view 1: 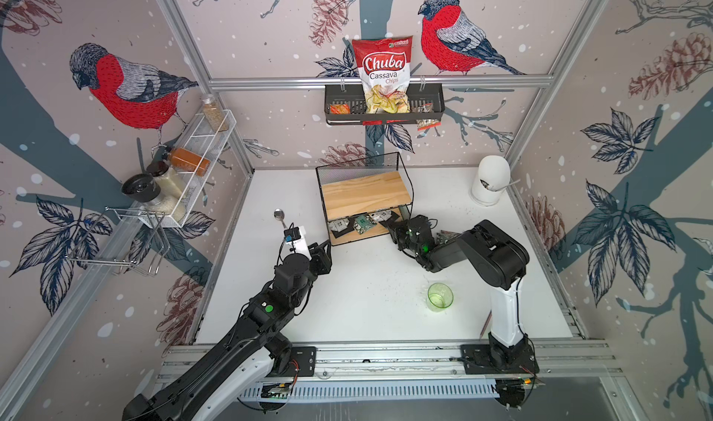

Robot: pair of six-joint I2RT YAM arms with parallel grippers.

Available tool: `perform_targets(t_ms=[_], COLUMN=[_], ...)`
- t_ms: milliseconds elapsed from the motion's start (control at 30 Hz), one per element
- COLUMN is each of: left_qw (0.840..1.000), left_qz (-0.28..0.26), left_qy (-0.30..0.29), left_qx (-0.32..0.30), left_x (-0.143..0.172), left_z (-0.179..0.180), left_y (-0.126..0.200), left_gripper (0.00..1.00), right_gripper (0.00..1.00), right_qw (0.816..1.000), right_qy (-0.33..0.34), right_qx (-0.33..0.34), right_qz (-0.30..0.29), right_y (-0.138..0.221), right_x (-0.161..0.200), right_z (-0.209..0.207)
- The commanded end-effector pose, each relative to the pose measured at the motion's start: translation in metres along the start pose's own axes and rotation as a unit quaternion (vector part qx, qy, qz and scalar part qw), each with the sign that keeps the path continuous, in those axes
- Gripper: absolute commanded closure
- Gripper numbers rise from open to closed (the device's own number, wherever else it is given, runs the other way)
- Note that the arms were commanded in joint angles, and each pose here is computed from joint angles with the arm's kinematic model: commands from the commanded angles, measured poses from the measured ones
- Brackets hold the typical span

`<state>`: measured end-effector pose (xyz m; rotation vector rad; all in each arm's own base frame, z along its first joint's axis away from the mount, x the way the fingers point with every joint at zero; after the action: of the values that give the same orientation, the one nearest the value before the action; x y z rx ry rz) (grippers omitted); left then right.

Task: Remove the tea bags from the shelf
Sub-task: Pick up the tea bag from the shelf.

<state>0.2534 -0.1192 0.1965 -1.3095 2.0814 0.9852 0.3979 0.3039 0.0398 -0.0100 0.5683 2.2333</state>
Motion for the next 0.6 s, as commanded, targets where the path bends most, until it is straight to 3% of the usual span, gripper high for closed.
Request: perform_targets(t_ms=[0, 200, 567], left_qw=[1.0, 1.0, 1.0], left_qz=[-0.002, -0.001, 0.002], left_qy=[-0.006, -0.008, -0.008], left_qx=[-0.001, -0.002, -0.002], left_x=[-0.003, -0.003, -0.002], left_z=[-0.001, -0.001, -0.001], left_y=[0.001, 0.002, 0.0], left_gripper=[0.52, 0.52, 0.53], right_gripper=[0.87, 1.0, 1.0], right_qw=[0.999, 1.0, 1.0], right_qy=[-0.011, -0.015, 0.007], right_qx=[0.033, 0.016, -0.004], right_qz=[0.012, 0.006, -0.011], right_y=[-0.002, -0.002, 0.028], right_x=[0.006, 0.003, -0.001], right_z=[-0.021, -0.018, 0.014])
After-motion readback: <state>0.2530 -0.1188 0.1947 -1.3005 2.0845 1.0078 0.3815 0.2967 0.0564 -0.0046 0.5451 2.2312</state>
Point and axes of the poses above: each gripper's point midway between its finger pads, its own y axis back along the fingers, its own z axis along the line the jaws close on, x = y × z, the point moved 1 cm from there along y, back along the fingers, and after that the axes turned 11 degrees about y, right-handed, at the moved point
